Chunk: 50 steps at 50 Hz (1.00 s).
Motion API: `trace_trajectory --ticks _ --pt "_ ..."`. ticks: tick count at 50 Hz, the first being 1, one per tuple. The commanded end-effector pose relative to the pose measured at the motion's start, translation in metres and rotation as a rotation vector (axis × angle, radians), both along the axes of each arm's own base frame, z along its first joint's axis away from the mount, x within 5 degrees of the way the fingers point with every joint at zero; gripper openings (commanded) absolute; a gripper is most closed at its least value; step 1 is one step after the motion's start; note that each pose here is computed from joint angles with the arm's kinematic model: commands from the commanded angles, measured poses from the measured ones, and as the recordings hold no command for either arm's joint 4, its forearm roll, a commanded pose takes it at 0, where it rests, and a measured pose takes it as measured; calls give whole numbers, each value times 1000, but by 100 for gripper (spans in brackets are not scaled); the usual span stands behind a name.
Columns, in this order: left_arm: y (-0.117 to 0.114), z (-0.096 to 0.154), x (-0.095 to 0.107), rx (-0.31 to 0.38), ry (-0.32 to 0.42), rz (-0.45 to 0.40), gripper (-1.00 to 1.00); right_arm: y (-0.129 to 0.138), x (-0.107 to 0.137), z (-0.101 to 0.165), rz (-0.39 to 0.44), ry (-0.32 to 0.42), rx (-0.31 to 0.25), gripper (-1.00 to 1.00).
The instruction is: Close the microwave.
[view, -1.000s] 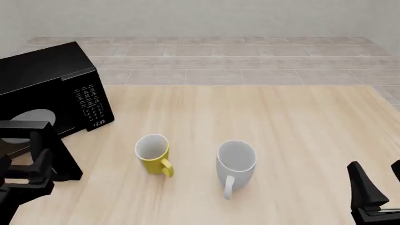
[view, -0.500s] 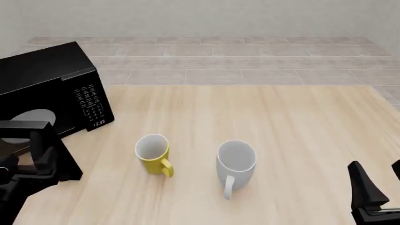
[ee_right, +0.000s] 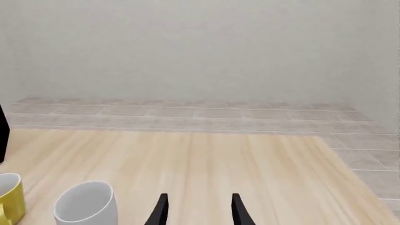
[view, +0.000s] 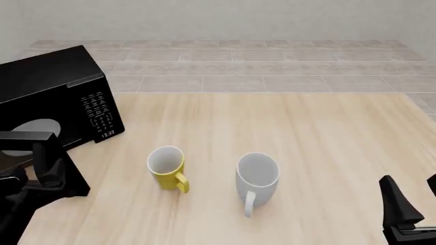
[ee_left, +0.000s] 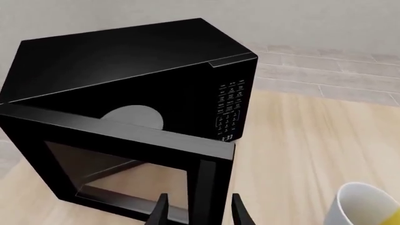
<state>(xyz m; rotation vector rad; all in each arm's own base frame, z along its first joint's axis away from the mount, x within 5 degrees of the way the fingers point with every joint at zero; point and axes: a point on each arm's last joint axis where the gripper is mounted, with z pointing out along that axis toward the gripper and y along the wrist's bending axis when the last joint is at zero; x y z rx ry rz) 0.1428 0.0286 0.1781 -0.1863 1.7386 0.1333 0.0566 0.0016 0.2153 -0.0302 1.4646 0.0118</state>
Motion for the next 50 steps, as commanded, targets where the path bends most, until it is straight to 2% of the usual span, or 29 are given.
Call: trace_trajectory --ticks 1,19,27,50 --pt "1 1 5 8 -7 2 100 0 0 0 -2 1 -3 100" --pt "6 2 11 29 -4 20 100 0 0 0 -6 -2 -6 100" --pt "10 -3 20 23 6 29 100 0 0 0 6 1 0 100" --pt "11 -2 36 64 23 10 100 1 0 -1 24 13 14 100"
